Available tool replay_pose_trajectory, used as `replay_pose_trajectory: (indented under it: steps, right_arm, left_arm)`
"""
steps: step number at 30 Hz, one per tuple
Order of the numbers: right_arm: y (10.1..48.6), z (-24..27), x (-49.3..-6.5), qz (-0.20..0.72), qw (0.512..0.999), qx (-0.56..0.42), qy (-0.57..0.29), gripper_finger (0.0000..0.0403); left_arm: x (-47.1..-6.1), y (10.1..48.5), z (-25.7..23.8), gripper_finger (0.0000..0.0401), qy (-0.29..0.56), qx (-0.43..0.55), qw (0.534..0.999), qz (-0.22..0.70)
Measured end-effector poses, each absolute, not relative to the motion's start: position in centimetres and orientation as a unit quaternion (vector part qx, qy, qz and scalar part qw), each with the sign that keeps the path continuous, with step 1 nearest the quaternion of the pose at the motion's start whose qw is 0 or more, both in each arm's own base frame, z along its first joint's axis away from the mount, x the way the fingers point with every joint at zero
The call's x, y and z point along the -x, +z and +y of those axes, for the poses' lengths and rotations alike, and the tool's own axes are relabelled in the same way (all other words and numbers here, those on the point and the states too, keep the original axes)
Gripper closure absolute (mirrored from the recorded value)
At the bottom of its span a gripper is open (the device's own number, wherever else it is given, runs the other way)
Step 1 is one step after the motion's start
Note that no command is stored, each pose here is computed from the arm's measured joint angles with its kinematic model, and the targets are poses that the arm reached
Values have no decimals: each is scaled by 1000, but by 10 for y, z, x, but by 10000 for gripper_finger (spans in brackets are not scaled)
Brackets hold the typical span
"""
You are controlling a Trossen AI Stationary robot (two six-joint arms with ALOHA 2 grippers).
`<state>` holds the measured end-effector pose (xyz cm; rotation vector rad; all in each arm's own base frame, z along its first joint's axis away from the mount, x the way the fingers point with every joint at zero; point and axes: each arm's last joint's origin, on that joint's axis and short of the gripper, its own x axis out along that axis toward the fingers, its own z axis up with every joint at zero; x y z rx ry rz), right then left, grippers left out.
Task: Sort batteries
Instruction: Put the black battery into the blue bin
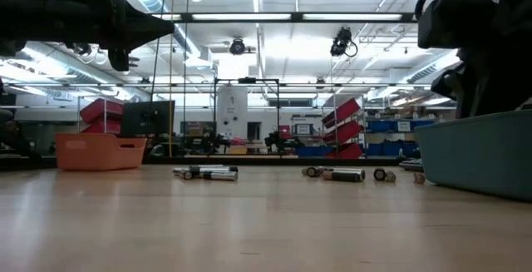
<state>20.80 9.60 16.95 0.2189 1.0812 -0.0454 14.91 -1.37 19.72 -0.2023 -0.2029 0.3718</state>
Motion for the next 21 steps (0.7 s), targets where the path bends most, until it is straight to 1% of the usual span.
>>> replay_pose_trajectory:
  steps: [3,6,10,14,18,21]
  right_arm:
    - [173,97,-209,510,853,-104,-19,316]
    - [188,97,-215,487,868,-94,-17,318]
    - [216,90,-224,459,885,-62,-49,324]
    - [235,78,-239,453,888,-27,-70,329]
    - [238,64,-257,465,882,2,-81,329]
    - [233,51,-271,490,866,3,-100,328]
  left_arm:
    - [-149,197,-14,401,186,100,972,-100]
    - [-149,197,-14,401,186,100,972,-100]
    - [-149,197,-14,401,186,100,972,-100]
    - [-149,197,-14,401,186,101,972,-100]
    - [-149,197,-14,401,186,102,972,-100]
    - [-149,197,-14,401,186,102,972,-100]
